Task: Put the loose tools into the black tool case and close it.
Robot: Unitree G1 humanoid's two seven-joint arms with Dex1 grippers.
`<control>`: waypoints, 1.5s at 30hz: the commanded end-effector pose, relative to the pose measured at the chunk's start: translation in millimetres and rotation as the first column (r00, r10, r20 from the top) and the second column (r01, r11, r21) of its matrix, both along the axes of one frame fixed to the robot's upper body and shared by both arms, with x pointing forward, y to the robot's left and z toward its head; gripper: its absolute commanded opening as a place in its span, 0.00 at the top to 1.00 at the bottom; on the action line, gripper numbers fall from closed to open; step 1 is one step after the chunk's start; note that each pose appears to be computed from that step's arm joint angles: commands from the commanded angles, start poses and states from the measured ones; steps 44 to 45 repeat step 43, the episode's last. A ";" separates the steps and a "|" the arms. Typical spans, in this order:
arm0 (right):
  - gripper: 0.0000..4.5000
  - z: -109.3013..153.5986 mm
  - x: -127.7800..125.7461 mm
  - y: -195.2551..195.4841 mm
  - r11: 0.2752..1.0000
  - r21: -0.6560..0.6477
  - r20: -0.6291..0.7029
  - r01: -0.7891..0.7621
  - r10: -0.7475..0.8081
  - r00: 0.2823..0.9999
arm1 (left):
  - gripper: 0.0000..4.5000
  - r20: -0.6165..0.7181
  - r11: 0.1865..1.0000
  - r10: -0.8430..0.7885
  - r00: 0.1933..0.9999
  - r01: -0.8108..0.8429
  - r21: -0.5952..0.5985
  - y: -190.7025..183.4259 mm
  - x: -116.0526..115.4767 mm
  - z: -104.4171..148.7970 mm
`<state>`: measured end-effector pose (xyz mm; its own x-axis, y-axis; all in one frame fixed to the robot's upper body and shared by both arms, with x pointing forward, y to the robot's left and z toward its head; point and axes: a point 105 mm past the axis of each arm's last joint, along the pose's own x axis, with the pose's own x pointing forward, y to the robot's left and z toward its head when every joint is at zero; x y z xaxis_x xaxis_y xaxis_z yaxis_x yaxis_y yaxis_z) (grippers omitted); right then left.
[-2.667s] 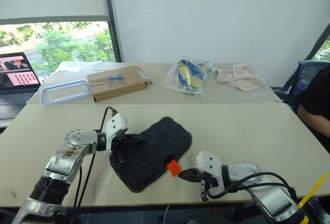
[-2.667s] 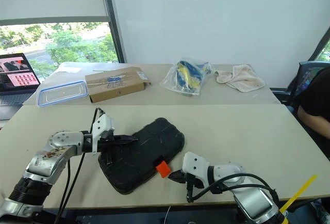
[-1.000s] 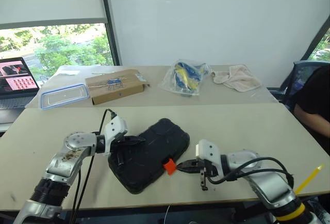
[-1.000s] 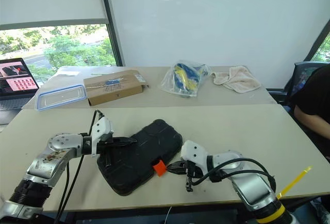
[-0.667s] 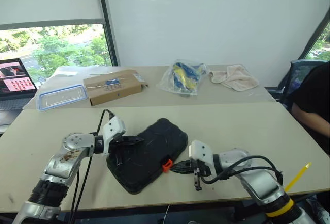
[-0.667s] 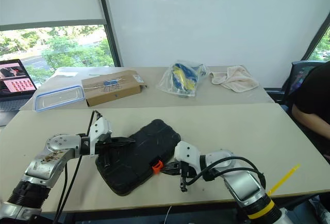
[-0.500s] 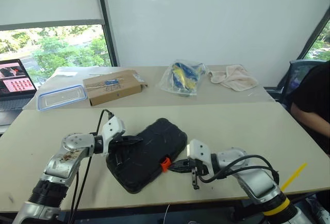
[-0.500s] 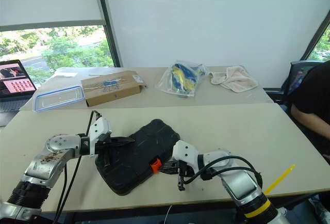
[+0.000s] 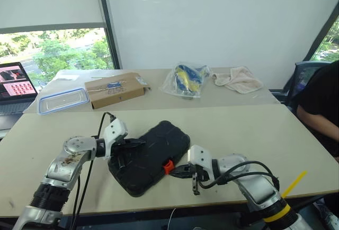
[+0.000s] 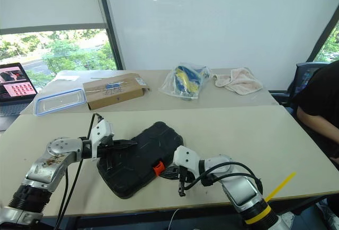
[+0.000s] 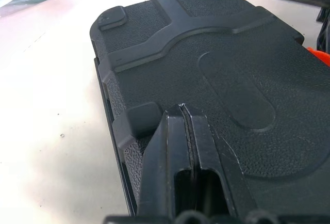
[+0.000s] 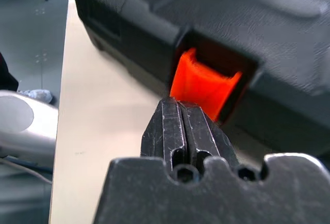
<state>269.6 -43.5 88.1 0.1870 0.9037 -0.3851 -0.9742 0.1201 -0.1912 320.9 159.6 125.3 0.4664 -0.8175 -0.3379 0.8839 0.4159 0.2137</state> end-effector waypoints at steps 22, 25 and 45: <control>0.99 41.3 11.1 10.7 0.997 0.074 0.133 -0.004 -0.006 0.991 | 0.99 -0.125 1.000 0.020 0.992 -0.017 0.021 11.0 -13.7 -41.7; 0.99 41.2 9.0 -9.1 0.996 0.089 0.117 0.026 -0.037 0.992 | 0.99 -0.067 0.997 0.007 0.998 -0.013 -0.082 19.6 -18.4 -23.6; 0.01 44.4 2.0 -154.0 0.989 0.090 0.309 0.122 -0.144 0.940 | 0.00 0.148 0.938 0.328 0.933 -0.341 0.069 145.1 -95.0 -20.5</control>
